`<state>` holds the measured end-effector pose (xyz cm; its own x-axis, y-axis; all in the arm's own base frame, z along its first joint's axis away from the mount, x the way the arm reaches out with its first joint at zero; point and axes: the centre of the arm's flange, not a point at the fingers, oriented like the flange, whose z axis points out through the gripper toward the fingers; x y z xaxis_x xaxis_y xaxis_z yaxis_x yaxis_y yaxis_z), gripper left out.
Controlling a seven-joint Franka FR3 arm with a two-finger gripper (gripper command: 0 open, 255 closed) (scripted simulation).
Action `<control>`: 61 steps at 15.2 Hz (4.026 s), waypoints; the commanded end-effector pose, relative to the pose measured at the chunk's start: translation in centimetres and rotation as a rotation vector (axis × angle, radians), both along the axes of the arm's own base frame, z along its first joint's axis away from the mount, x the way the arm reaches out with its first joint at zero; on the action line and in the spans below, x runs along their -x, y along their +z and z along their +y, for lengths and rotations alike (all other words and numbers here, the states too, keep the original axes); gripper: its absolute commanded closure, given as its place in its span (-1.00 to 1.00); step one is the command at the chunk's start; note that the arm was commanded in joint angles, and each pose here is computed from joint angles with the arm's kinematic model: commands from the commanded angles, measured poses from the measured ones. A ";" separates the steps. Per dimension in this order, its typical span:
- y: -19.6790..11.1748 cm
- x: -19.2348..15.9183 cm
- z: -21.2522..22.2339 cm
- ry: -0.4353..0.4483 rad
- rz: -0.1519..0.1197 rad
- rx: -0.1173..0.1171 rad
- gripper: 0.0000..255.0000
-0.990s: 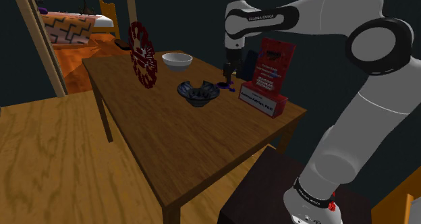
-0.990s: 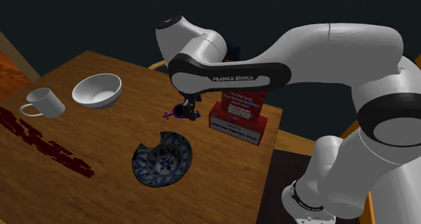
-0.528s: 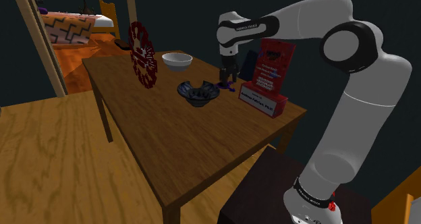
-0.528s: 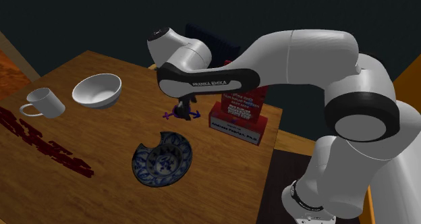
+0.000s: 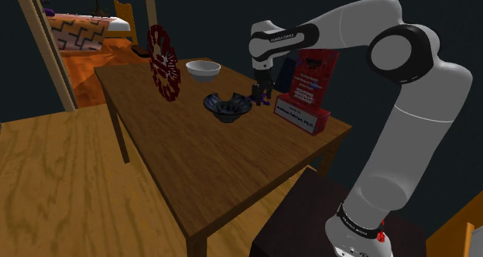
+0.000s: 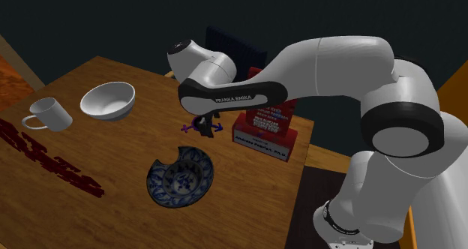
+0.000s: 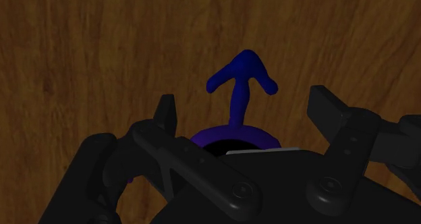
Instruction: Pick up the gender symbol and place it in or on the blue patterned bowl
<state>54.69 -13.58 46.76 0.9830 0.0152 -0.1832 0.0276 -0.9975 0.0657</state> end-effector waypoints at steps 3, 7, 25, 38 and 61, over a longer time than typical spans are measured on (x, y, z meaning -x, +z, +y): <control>0.0 0.0 0.0 0.000 0.000 0.000 -1.00; 0.0 -0.1 0.0 0.000 0.000 0.000 1.00; 6.3 0.0 0.0 0.000 0.000 0.000 1.00; 13.2 0.0 0.0 0.000 0.000 0.000 1.00; 15.6 3.9 24.0 0.000 0.000 0.000 1.00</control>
